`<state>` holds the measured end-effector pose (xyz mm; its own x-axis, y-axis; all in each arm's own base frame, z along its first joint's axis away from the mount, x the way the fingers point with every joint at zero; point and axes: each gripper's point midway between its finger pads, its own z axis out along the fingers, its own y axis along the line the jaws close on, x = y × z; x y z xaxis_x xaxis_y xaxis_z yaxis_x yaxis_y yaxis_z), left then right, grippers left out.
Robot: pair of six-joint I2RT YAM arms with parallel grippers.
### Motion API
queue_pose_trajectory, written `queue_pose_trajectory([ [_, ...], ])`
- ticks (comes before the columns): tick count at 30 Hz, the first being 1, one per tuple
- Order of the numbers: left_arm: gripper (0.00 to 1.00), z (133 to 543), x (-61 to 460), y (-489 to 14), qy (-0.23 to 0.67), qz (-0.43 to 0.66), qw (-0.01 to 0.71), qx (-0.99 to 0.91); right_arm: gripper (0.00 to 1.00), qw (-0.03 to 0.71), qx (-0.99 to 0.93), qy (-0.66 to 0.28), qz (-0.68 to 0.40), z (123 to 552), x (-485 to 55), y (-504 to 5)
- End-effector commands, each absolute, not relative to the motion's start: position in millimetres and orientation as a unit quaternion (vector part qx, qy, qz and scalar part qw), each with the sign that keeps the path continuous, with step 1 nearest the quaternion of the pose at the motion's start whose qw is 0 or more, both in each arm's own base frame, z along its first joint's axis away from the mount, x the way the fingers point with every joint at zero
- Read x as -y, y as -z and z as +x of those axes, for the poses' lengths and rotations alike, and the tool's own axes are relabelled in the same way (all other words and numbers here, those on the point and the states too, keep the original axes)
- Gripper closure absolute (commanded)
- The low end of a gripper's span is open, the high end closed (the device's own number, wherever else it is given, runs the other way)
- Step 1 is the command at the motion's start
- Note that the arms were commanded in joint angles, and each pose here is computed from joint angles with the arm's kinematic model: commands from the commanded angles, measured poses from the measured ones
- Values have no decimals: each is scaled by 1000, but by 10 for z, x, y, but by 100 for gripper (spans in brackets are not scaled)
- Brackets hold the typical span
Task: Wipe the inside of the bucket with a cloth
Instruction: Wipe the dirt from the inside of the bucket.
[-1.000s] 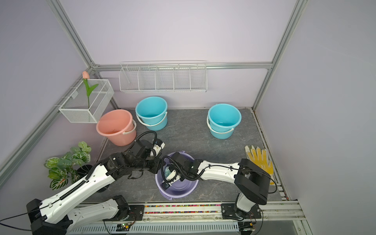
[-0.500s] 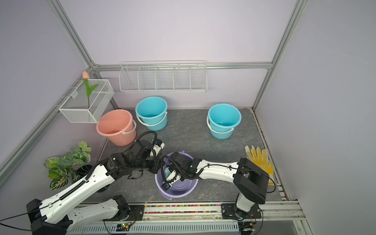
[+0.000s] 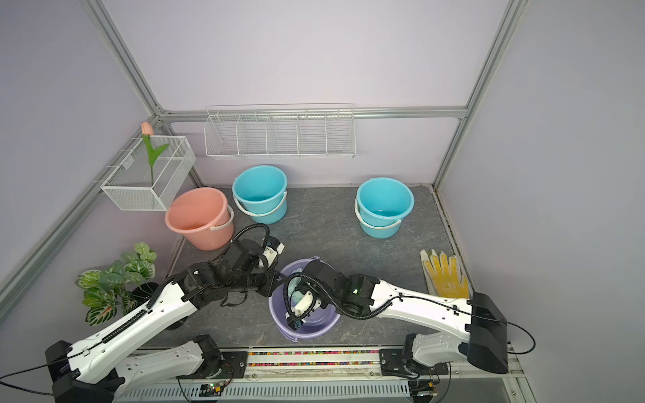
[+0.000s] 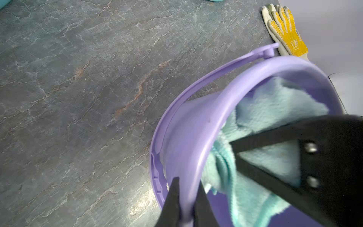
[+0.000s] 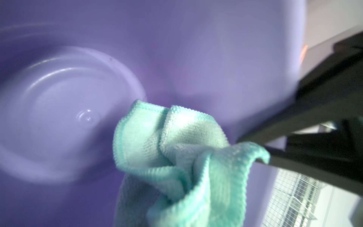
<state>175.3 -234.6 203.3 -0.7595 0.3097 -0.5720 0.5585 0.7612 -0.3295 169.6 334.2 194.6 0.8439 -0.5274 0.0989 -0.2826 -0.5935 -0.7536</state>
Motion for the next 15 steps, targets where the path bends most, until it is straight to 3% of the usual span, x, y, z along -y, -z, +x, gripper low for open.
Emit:
queue_pose_trajectory([
  [1,100,1815,2446,-2322,271,246,284,-886,93,391,-215,209,-870,1748,-3205,-2191],
  [15,100,1824,2398,-2371,261,242,286,-890,93,387,-220,262,-856,1772,-2921,-2340],
])
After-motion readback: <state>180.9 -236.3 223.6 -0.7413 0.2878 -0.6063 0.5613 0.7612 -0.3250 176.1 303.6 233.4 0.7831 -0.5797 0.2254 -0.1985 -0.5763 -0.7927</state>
